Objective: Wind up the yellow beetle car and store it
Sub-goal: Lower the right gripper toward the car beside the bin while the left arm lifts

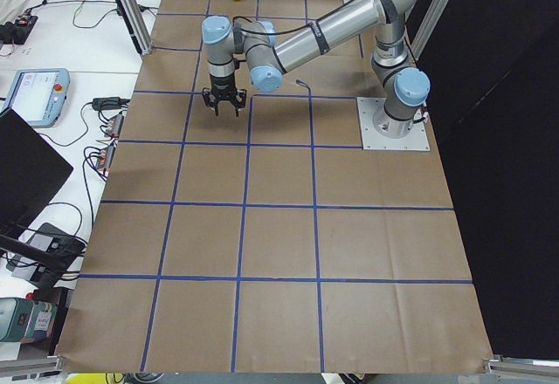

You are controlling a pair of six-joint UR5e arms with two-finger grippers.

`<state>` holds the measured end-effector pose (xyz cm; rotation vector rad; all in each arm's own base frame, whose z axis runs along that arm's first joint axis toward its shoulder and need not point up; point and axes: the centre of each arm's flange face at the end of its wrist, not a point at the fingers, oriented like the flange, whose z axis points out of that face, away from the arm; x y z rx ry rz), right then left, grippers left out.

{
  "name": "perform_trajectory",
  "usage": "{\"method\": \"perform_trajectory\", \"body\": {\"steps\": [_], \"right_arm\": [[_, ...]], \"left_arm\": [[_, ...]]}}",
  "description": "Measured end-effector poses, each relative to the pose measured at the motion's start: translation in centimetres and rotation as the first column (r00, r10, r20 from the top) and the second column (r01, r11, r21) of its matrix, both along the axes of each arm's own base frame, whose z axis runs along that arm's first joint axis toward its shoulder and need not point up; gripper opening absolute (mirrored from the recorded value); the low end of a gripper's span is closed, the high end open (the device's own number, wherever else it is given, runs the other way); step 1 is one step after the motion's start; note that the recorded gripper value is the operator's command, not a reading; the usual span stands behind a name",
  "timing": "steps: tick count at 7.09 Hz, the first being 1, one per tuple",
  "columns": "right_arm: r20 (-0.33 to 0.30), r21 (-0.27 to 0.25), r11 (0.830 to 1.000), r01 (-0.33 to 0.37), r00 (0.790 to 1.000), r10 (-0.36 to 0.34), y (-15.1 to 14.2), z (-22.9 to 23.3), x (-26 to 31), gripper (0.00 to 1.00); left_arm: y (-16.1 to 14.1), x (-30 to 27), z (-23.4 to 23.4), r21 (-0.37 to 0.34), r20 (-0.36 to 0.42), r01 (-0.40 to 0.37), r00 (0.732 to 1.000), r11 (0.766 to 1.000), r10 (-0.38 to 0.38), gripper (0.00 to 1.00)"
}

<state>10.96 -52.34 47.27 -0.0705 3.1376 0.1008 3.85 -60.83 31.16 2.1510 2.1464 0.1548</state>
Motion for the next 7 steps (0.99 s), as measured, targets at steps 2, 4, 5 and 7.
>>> {"method": "perform_trajectory", "body": {"steps": [2, 4, 5, 7], "right_arm": [[0.016, -0.004, 0.969, -0.247, 0.969, 0.247, -1.4, -1.5, -0.6, 1.0], [0.023, -0.021, 0.897, -0.443, 0.896, 0.443, -2.3, -1.8, -3.9, 1.0], [0.03, -0.02, 0.852, -0.523, 0.852, 0.523, -2.5, -1.9, -6.6, 1.0], [0.046, -0.017, 0.738, -0.674, 0.737, 0.674, -2.7, -3.6, -11.0, 1.0]], "left_arm": [[3.0, -2.8, 5.5, -0.003, -0.035, -0.095, 0.995, 0.996, 0.094, 0.73], [4.2, -7.8, 9.3, -0.068, -0.055, -0.307, 0.951, 0.949, 0.304, 0.73], [4.2, -9.9, 10.8, -0.092, -0.078, -0.429, 0.903, 0.899, 0.423, 0.73], [4.6, -13.4, 13.6, -0.1, -0.151, -0.673, 0.738, 0.733, 0.658, 0.76]]}}
